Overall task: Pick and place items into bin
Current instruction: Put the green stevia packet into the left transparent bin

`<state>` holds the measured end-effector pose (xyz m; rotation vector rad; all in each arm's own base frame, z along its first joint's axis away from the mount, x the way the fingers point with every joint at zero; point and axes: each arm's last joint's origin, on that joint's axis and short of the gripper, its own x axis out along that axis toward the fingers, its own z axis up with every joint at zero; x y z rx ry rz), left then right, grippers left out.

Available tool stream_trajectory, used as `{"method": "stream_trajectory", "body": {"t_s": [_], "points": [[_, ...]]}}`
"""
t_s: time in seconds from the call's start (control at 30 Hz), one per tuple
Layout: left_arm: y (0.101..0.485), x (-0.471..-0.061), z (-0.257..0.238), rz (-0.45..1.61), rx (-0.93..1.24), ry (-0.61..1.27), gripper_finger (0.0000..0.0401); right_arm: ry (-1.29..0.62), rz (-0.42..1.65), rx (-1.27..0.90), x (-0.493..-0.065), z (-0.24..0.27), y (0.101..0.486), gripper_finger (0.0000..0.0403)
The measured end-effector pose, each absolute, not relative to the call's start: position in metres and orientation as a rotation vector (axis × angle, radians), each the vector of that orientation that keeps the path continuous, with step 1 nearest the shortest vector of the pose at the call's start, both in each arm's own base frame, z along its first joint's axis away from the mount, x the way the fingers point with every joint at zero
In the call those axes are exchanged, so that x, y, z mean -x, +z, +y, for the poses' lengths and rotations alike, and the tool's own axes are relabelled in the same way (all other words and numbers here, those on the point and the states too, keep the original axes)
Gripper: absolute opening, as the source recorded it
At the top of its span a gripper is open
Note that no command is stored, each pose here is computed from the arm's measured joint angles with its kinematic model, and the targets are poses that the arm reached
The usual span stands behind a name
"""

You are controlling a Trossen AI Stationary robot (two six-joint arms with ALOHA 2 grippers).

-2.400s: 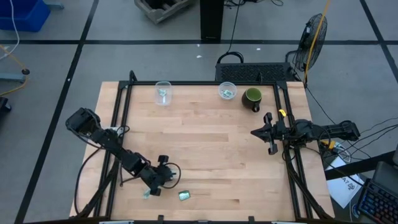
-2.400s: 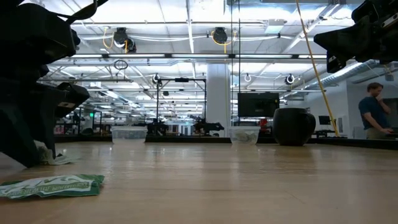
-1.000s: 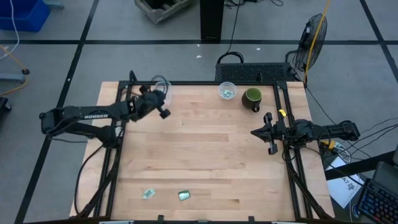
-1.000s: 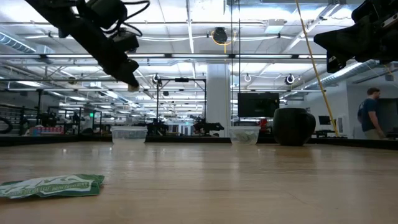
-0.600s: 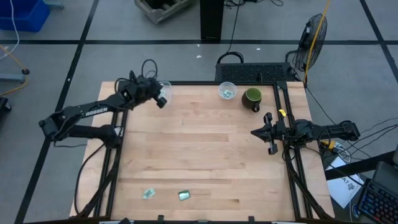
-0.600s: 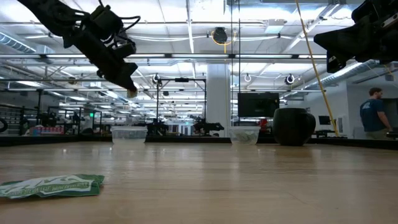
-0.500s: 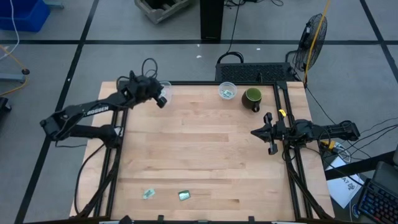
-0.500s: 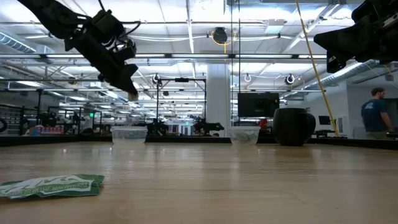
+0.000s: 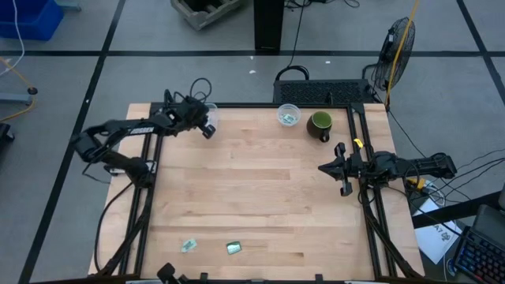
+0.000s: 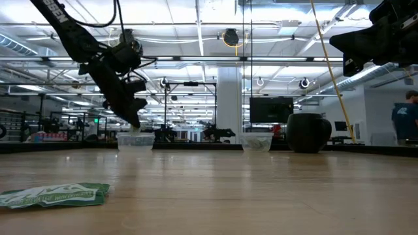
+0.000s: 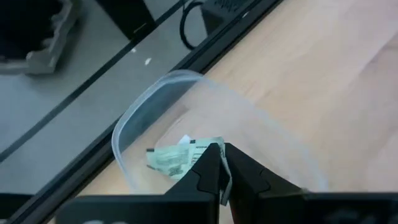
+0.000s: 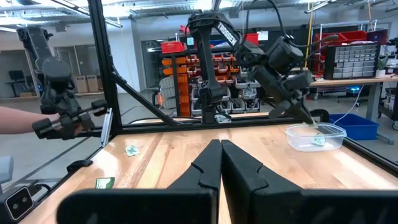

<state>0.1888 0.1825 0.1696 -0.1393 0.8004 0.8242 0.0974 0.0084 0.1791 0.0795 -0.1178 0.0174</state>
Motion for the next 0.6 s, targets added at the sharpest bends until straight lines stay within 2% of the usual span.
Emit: {"method": "stream_trajectory", "body": {"t_s": [0.2,0.6], "points": [[0.158,-0.188,0.189,0.83,0.171,0.836,0.004,0.018,-0.118,-0.08,-0.097,0.008,0.179,0.0004],[0.157,-0.19,0.19,0.804,0.207,0.787,0.0008,0.017,-0.118,-0.08,-0.097,0.008,0.179,0.0004]]}}
